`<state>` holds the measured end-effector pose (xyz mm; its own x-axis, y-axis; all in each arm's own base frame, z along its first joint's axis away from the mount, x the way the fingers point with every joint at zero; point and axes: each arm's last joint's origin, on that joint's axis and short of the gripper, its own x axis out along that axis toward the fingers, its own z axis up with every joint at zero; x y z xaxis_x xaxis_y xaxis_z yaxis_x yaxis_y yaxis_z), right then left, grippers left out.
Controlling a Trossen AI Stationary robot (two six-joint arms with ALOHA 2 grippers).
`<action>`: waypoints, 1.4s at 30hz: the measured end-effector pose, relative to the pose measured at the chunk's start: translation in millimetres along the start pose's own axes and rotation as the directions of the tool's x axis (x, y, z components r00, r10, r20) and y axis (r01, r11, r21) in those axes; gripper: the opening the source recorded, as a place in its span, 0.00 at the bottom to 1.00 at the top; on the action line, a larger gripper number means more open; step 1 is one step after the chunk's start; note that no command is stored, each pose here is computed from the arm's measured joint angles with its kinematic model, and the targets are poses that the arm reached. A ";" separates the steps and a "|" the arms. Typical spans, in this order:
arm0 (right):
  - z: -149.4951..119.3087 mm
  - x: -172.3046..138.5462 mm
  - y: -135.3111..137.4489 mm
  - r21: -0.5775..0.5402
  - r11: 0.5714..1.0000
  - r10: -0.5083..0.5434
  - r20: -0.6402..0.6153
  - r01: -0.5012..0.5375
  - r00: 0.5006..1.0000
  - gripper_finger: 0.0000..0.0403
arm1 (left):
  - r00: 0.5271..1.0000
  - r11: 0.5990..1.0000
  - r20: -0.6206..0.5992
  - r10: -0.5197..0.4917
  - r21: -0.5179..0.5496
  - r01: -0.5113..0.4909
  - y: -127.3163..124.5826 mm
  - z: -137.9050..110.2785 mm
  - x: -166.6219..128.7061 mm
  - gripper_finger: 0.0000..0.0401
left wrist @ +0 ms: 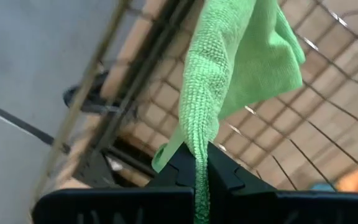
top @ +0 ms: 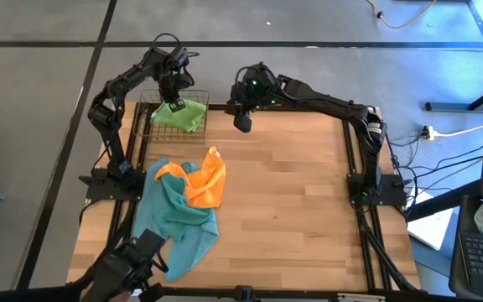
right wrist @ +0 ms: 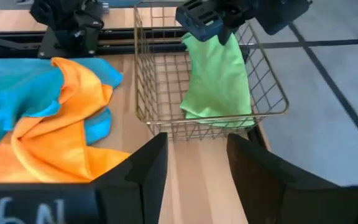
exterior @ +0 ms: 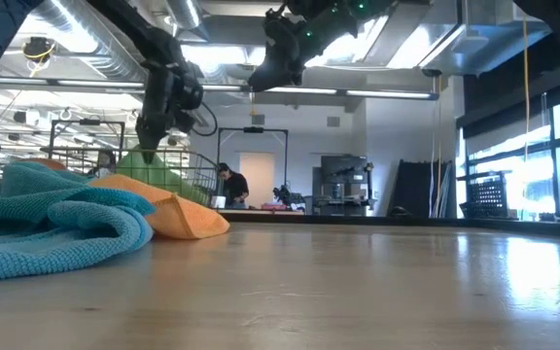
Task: Fold microfiber towels
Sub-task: Put the folded green microfiber cloth into the wire basket
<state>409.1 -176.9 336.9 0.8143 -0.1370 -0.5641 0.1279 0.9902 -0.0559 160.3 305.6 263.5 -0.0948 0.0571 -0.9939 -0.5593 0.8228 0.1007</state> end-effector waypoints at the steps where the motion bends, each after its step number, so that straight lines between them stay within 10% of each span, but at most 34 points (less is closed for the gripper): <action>1: 0.0 0.0 0.1 0.000 1.000 0.002 0.001 -0.002 1.000 0.42 | 1.000 1.000 -0.005 -0.002 -0.001 0.002 -1.4 -1.0 -1.3 0.00; 25: 4.5 0.0 0.6 -0.010 1.000 -0.004 0.043 0.004 0.999 0.42 | 0.998 0.998 0.016 0.061 -0.027 -0.060 6.9 -4.0 -5.1 0.01; 38: 4.6 0.0 0.5 -0.010 1.000 -0.003 0.044 0.004 0.999 0.42 | 0.954 0.953 0.222 -0.202 -0.179 0.243 -28.5 -8.6 -94.5 0.00; 42: 4.6 0.0 0.6 -0.011 1.000 -0.001 0.044 0.002 0.999 0.42 | 0.972 0.971 0.204 -0.120 -0.178 0.157 -20.8 -11.5 -95.7 0.00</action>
<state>411.8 -176.5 340.6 0.8384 -0.1393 -0.5270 0.1234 0.9902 -0.0656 171.5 276.5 357.1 0.1427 0.0723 -0.9871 -0.7046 0.7079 -0.0500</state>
